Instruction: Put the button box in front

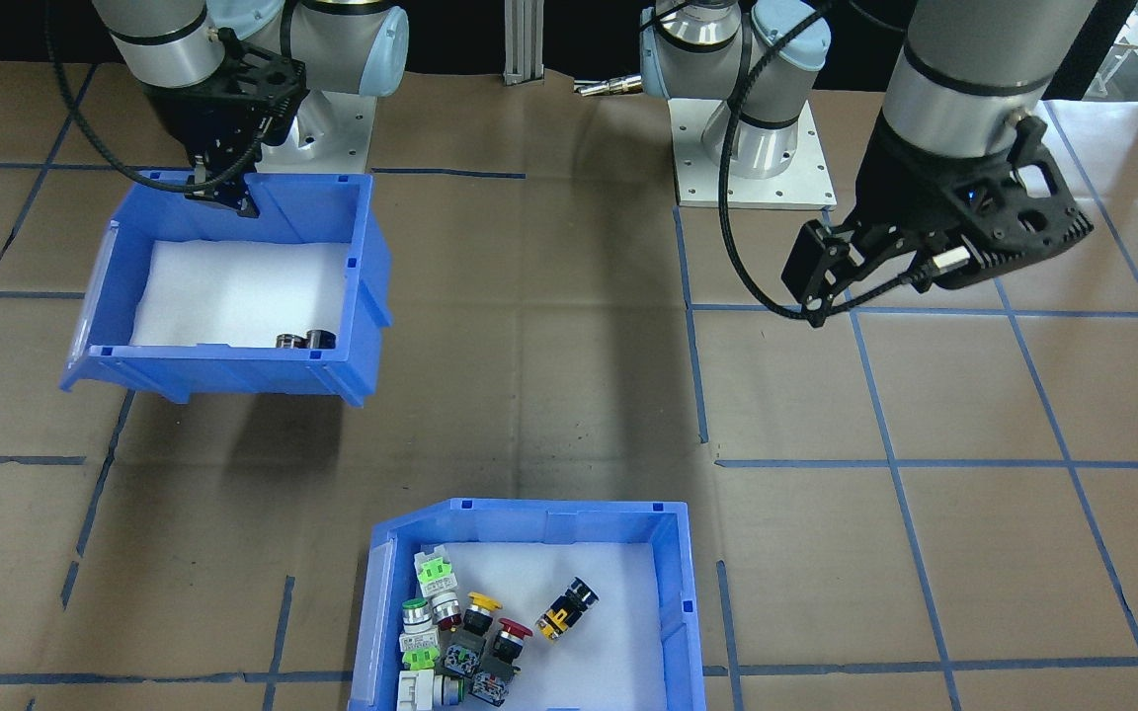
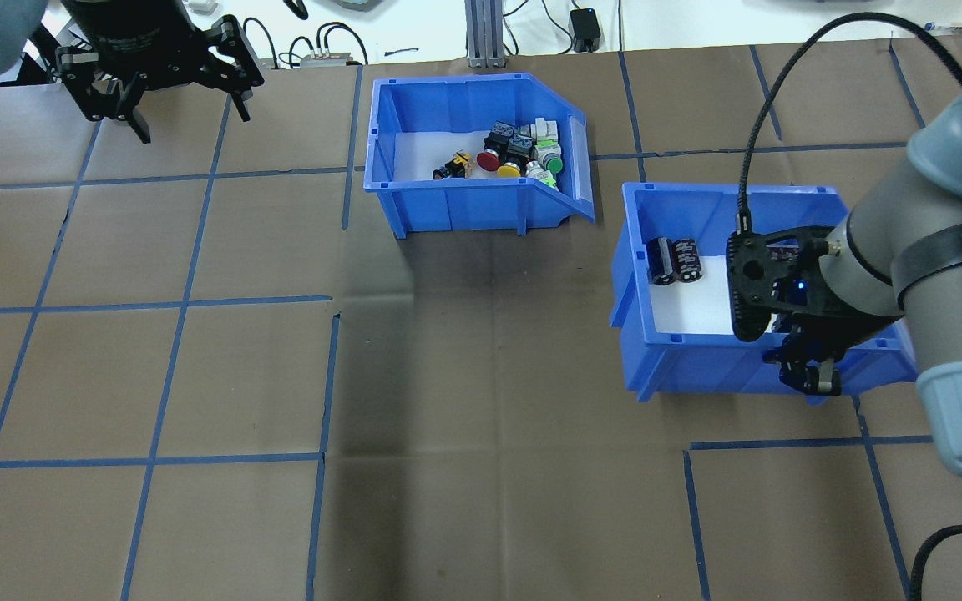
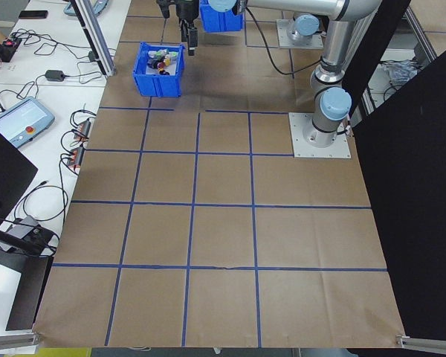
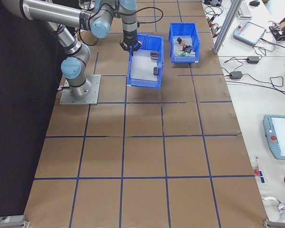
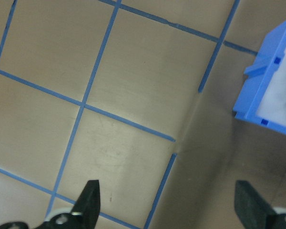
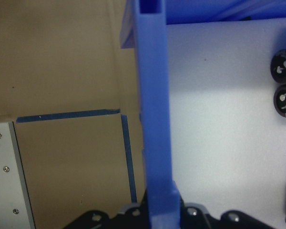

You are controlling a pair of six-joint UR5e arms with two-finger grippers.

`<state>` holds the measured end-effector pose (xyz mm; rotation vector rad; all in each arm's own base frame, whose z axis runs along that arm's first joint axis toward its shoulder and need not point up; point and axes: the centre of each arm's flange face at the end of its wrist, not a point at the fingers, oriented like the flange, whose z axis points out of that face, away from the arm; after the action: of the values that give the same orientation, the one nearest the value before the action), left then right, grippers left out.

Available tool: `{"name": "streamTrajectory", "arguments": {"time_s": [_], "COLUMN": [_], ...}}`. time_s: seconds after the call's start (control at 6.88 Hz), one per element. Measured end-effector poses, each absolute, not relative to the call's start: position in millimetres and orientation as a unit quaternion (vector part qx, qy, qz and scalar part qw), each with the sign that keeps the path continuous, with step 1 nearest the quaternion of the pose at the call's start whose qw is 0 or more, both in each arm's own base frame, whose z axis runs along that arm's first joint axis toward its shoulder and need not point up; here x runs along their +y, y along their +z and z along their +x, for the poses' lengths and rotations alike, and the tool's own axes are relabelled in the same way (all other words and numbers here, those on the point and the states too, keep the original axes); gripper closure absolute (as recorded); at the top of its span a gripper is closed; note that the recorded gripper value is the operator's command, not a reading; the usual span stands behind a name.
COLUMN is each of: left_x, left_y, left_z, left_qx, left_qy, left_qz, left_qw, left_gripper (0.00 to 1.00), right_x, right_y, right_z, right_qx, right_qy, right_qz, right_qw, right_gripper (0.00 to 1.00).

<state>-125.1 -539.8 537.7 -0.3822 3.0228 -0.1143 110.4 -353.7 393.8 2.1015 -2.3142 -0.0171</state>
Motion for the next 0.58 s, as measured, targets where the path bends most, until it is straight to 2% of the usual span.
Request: {"name": "streamTrajectory", "arguments": {"time_s": [0.29,0.58], "left_x": [-510.4,-496.2], "left_y": [557.7,562.5], "left_z": [-135.2,-135.0], "left_qx": [1.000,0.998], "left_qy": [-0.030,-0.033], "left_qz": [-0.008,0.053], "left_qw": [-0.004,-0.001], "left_gripper": [0.00,0.00], "right_x": [-336.9,-323.8], "right_y": [377.1,367.0], "right_z": [149.0,182.0], "right_qx": [-0.741,-0.744], "right_qy": [-0.003,-0.005], "right_qz": [0.671,0.668], "right_qw": [0.012,0.011], "right_gripper": [0.99,0.99]}}
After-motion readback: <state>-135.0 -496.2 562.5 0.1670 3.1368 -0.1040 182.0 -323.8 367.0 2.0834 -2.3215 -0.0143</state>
